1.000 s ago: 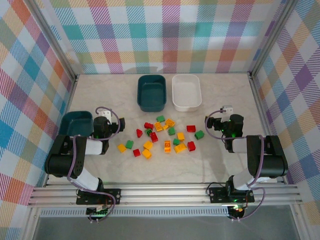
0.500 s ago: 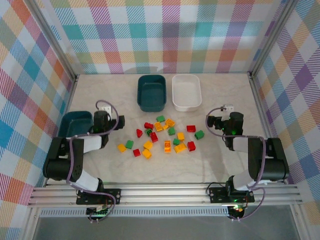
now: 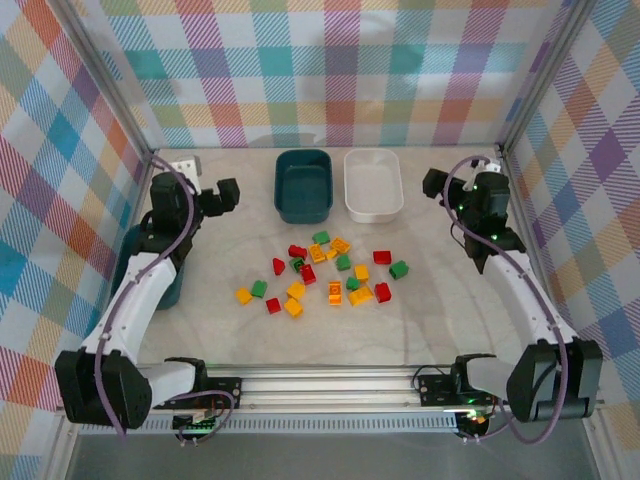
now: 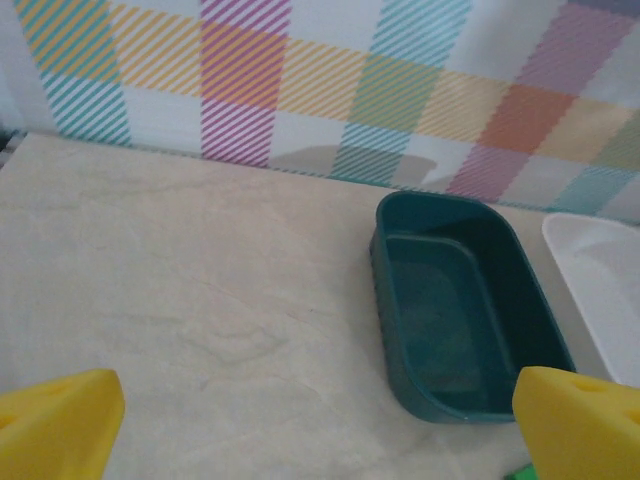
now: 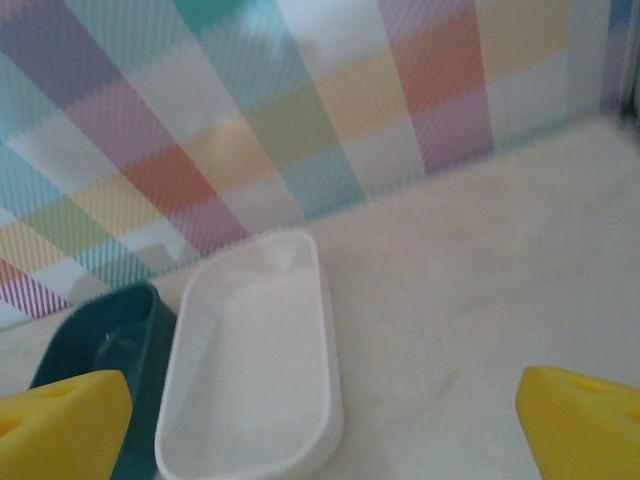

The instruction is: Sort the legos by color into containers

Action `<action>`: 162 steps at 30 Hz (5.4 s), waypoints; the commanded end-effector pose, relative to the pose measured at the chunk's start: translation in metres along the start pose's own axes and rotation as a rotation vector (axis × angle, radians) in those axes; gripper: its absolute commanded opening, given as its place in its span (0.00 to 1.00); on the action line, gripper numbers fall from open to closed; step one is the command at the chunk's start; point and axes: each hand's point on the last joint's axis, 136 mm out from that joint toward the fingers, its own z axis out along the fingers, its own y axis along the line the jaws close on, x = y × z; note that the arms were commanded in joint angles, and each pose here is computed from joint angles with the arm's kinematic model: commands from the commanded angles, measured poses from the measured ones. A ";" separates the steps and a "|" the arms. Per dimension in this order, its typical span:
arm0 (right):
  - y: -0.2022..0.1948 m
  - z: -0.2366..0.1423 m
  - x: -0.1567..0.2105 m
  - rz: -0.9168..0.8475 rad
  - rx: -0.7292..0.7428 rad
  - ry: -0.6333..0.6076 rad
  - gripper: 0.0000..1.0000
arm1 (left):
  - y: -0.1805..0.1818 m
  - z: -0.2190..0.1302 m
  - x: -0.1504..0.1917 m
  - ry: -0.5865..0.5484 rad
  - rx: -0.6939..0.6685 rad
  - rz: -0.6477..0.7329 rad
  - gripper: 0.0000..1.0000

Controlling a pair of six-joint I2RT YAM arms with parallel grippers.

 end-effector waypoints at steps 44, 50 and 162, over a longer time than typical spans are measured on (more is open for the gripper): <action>-0.003 0.031 0.128 0.177 -0.027 0.502 0.77 | 0.059 0.212 0.102 0.681 -0.326 -0.069 0.00; -0.009 0.036 0.135 0.166 0.000 0.528 0.76 | -0.005 0.254 0.090 0.656 -0.165 -0.057 0.00; -0.006 0.116 0.202 -0.378 0.230 0.780 0.76 | -0.072 0.022 0.203 0.626 0.126 -0.370 0.82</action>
